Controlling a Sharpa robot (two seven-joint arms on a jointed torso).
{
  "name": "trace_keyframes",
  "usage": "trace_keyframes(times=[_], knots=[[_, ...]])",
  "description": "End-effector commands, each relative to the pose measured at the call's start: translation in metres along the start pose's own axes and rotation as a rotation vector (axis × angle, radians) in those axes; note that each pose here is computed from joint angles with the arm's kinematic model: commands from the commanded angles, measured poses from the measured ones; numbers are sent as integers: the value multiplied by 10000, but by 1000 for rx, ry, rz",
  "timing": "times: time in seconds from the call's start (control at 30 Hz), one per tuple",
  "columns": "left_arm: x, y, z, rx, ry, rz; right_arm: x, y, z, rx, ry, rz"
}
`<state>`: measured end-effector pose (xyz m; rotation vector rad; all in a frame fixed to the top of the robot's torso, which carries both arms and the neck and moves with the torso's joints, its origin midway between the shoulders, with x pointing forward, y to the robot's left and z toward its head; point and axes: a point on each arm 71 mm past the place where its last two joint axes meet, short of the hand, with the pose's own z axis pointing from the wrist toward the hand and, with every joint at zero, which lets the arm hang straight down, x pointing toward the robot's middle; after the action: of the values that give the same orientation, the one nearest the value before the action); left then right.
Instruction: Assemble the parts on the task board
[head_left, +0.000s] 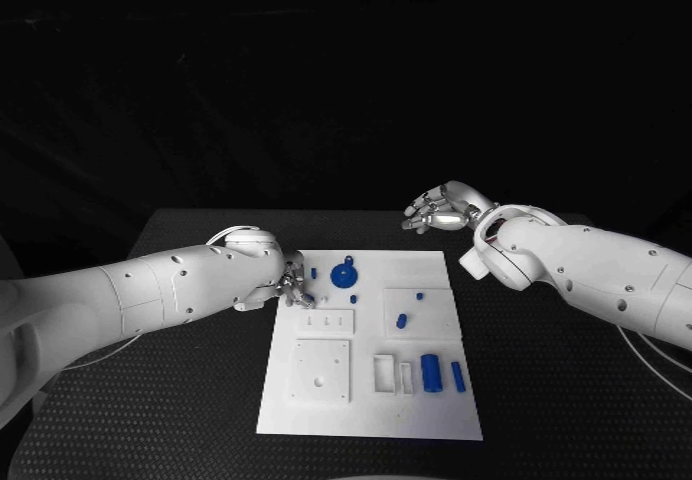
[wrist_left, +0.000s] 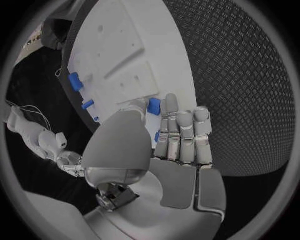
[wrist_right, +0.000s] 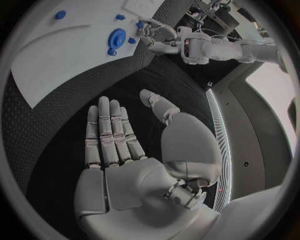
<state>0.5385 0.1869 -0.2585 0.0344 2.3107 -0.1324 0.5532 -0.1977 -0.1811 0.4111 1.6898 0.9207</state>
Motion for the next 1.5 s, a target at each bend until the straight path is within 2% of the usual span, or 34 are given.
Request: trace_keyframes(times=[0.03, 0.23, 0.4, 0.63, 1.5], knots=[[0, -33, 5, 27, -14, -13, 10, 5, -1, -7, 11, -5], [-22, -55, 1, 53, -47, -41, 12, 7, -1, -8, 11, -5], [-36, -25, -1, 67, -61, -91, 8, 2, -2, -7, 10, -5], [-52, 4, -5, 71, -82, -108, 10, -5, -4, -5, 11, -4], [-11, 59, -47, 100, -105, -119, 9, -22, -13, -2, 12, -2]])
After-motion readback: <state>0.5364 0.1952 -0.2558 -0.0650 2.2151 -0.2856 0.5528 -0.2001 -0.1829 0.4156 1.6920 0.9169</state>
